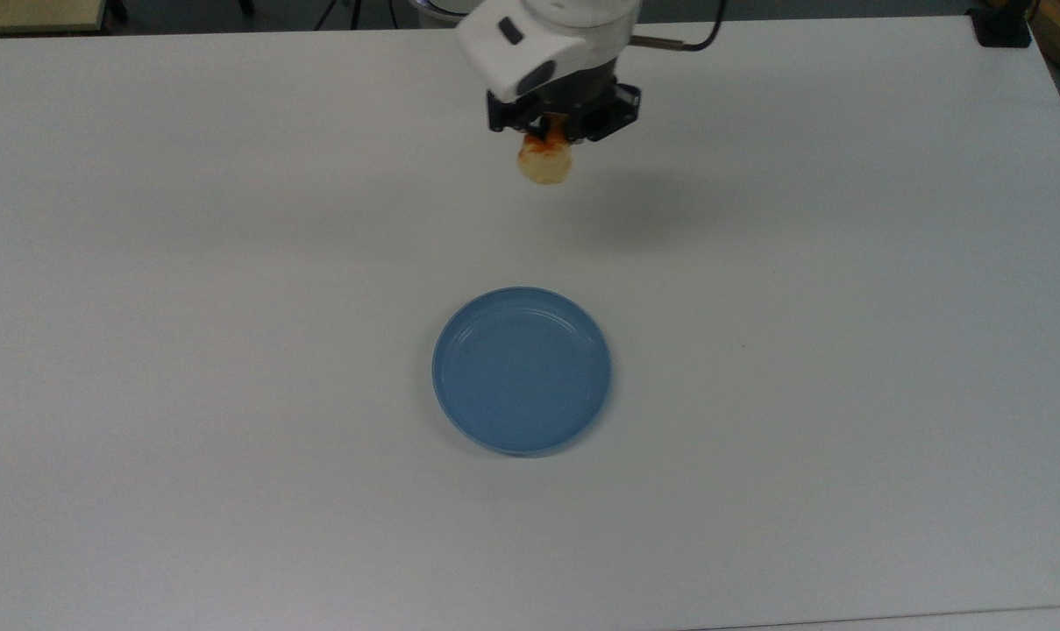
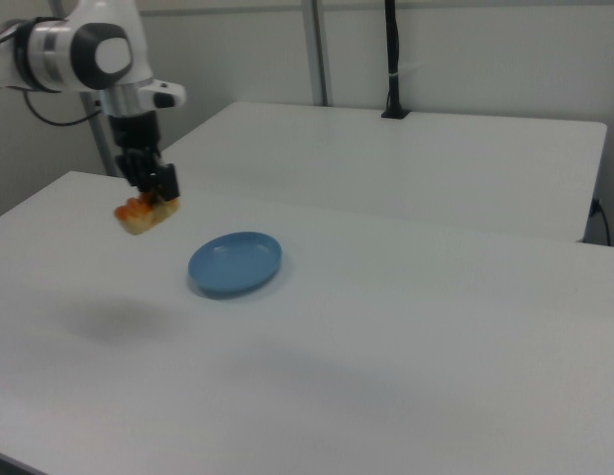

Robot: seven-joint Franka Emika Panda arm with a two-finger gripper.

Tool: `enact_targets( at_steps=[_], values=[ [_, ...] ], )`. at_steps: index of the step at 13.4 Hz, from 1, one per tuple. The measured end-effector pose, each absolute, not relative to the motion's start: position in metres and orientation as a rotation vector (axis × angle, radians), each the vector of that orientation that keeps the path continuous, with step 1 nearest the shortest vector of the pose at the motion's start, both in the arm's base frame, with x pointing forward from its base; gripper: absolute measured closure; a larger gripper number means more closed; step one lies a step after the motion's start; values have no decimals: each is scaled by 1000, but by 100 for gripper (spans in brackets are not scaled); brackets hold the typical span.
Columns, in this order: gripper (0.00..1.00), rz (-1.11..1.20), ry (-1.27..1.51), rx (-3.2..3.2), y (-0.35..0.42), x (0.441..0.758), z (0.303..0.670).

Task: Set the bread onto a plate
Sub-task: 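Lift the bread roll and carry it over the blue plate, then lower the bread roll onto the blue plate and open the gripper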

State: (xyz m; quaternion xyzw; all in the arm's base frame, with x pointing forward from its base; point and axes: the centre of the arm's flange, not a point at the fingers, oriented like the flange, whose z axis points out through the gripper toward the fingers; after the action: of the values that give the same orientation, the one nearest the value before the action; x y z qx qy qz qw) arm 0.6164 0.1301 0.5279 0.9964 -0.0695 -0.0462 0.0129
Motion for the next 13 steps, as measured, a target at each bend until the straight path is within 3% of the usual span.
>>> enact_targets(
  at_steps=[4,11,13],
  values=[
    [85,28,-353,3096,51,650,522],
    [77,130,-461,3030,69,706,391],
    [74,169,-513,3024,82,711,380]
  ],
)
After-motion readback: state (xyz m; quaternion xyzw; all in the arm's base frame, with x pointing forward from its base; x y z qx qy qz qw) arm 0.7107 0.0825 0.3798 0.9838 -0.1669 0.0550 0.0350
